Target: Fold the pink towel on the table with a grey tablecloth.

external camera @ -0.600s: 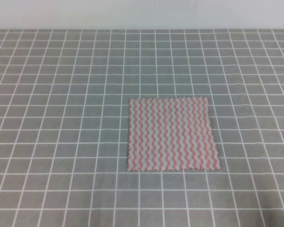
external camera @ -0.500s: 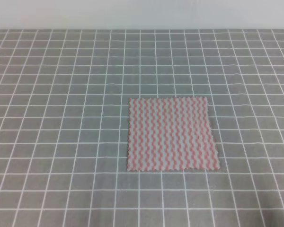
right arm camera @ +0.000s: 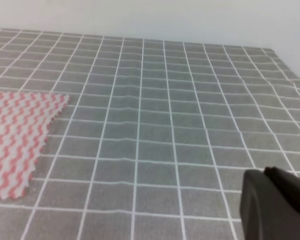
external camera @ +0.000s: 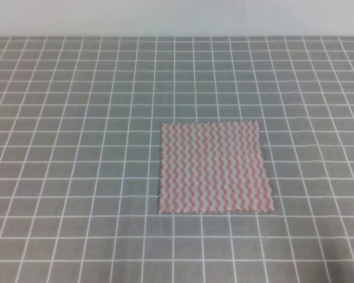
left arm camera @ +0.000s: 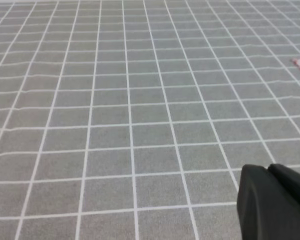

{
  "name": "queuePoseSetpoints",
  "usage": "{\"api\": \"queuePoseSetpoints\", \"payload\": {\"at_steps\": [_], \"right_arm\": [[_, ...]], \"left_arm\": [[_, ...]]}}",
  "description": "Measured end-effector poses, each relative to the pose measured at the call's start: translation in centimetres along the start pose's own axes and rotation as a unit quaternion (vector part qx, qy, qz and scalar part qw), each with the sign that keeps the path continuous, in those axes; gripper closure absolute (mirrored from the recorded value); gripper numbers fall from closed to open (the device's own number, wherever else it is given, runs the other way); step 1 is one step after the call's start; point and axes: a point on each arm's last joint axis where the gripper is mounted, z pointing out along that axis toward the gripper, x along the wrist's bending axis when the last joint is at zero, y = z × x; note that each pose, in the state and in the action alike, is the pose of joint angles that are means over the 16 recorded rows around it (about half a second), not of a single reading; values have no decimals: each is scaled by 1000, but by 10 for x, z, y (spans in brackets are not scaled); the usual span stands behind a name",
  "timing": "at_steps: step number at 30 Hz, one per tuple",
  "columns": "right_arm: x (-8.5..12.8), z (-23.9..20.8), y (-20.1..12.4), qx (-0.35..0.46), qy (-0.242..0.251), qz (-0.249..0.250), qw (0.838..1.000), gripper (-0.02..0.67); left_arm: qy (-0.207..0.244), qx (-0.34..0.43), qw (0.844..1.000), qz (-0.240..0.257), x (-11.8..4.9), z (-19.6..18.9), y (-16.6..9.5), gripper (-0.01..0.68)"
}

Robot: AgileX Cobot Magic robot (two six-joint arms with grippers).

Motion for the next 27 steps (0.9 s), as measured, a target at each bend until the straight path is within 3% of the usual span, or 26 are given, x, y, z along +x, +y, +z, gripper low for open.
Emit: {"api": "queuePoseSetpoints", "payload": {"at_steps": [19, 22, 27], "right_arm": [[0, 0, 5, -21, 2, 9, 1000, 667], [1, 0, 5, -21, 8, 32, 999, 667], [5, -1, 6, -21, 32, 126, 991, 667]], "left_arm": [[-7, -7, 1000, -28, -1, 0, 2, 672], [-15, -16, 998, -66, -2, 0, 4, 672], [-40, -46, 979, -195, -5, -1, 11, 672]]}}
